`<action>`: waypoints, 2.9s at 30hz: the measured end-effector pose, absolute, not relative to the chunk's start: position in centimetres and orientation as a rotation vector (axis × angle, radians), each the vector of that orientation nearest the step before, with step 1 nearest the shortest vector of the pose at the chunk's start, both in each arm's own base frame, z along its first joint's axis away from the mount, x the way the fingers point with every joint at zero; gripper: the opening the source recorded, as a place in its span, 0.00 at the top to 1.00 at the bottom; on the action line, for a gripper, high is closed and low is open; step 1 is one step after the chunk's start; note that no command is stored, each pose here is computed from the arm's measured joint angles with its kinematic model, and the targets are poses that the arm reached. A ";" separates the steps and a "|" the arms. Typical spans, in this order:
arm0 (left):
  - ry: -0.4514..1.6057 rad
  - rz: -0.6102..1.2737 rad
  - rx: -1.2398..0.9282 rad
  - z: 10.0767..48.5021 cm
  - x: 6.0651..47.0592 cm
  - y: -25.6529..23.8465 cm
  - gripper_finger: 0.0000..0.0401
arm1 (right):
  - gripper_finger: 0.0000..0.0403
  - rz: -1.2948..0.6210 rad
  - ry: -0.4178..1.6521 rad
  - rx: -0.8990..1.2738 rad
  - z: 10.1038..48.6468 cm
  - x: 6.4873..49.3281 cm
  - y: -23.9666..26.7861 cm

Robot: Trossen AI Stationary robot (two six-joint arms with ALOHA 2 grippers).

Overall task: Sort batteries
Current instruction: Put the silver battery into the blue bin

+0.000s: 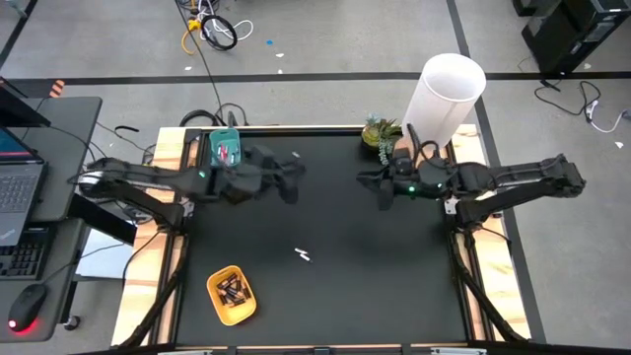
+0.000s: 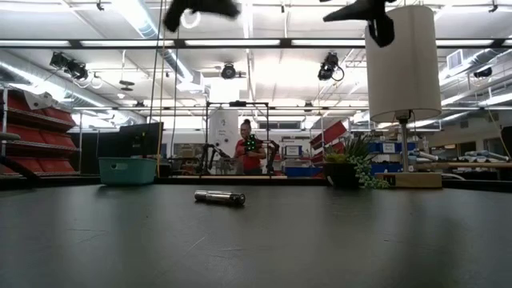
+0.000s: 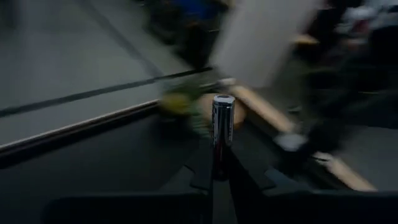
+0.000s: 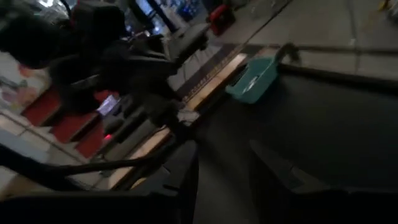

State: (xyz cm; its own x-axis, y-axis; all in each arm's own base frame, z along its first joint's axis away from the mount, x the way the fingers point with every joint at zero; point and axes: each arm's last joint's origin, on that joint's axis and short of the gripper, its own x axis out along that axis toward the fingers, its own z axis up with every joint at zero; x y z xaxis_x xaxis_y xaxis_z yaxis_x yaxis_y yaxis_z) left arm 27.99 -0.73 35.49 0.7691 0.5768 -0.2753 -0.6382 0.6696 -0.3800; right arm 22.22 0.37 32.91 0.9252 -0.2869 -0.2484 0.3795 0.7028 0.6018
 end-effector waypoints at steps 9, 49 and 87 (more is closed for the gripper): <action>0.381 1.000 -0.547 34.4 22.5 5.3 0.90 | 0.71 -0.322 0.123 0.531 34.0 21.1 -2.1; 0.751 1.273 -0.999 19.7 12.6 23.4 0.90 | 0.75 -0.221 0.195 0.423 33.0 22.2 -5.6; 0.757 0.894 -0.610 28.6 18.0 19.5 0.72 | 0.75 -0.290 0.224 0.445 32.5 21.5 -7.5</action>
State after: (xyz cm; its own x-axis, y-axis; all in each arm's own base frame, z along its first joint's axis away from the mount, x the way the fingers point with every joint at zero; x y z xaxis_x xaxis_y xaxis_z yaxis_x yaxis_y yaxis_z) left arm 17.99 19.51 28.60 0.4077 0.4569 -0.7906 -0.8552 0.4946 -0.1551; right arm 21.53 -7.48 32.53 0.9346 -0.2260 -0.2747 0.3230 0.8625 0.3895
